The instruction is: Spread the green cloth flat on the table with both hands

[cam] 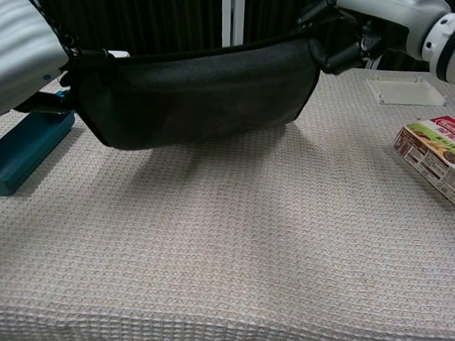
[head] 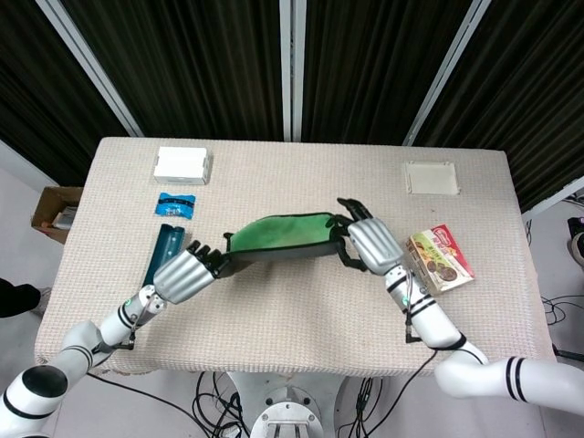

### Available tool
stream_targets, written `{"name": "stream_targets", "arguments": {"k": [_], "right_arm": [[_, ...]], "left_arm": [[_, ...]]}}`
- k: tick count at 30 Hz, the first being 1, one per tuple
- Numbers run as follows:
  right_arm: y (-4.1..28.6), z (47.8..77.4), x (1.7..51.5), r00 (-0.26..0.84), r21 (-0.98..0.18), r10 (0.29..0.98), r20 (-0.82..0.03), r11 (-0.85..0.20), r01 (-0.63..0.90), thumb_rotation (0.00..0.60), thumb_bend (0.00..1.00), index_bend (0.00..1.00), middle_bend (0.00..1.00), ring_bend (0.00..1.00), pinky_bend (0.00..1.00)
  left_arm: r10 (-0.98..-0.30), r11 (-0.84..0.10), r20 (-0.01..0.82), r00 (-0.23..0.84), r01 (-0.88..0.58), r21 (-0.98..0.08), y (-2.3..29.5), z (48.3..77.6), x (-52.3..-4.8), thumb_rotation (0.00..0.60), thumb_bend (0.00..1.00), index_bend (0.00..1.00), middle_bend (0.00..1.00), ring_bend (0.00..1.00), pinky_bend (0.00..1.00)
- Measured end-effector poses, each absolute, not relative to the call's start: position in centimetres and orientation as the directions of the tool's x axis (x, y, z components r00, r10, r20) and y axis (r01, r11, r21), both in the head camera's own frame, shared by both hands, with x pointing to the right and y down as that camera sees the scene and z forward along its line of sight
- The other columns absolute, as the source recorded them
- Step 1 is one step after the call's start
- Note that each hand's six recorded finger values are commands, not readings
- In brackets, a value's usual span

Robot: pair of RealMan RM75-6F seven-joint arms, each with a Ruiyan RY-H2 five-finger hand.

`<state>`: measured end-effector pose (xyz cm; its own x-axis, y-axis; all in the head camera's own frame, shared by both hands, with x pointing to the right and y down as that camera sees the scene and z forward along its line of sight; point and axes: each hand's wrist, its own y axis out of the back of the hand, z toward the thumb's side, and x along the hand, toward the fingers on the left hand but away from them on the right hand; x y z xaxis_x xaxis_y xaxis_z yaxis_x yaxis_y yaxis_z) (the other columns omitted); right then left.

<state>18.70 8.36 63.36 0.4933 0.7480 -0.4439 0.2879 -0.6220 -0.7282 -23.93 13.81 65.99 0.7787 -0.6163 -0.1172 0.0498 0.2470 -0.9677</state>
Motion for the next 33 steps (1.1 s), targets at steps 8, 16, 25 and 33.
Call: {"name": "stream_targets", "arguments": {"k": [8,16,25,33], "right_arm": [[12.7,63.8,20.2,0.541,-0.684,0.633,-0.553,-0.716,0.139,0.600,0.57,0.71,0.28,0.00,0.00],[15.3,64.8,20.5,0.566,-0.635,0.554,-0.610,-0.769,0.068,0.600,0.57,0.71,0.28,0.00,0.00],[17.3,64.9,21.3,0.578,-0.593,0.476,-0.663,-0.805,-0.018,0.600,0.57,0.70,0.28,0.00,0.00],[18.5,65.5,21.5,0.580,-0.572,0.447,-0.681,-0.819,-0.040,0.600,0.50,0.67,0.27,0.00,0.00]], "left_arm": [[-0.567,0.202,-0.044,0.823,0.087,-0.975,18.3,67.0,-23.3,0.600,0.52,0.74,0.76,0.84,0.94],[-0.566,0.131,0.029,0.824,0.124,-0.984,21.3,68.1,-23.2,0.600,0.52,0.74,0.74,0.83,0.94],[-0.542,0.085,0.065,0.838,0.131,-0.988,23.9,68.4,-22.3,0.600,0.52,0.74,0.73,0.82,0.93],[-0.534,0.052,0.126,0.836,0.181,-0.982,25.3,69.2,-22.4,0.600,0.52,0.67,0.68,0.79,0.92]]}}
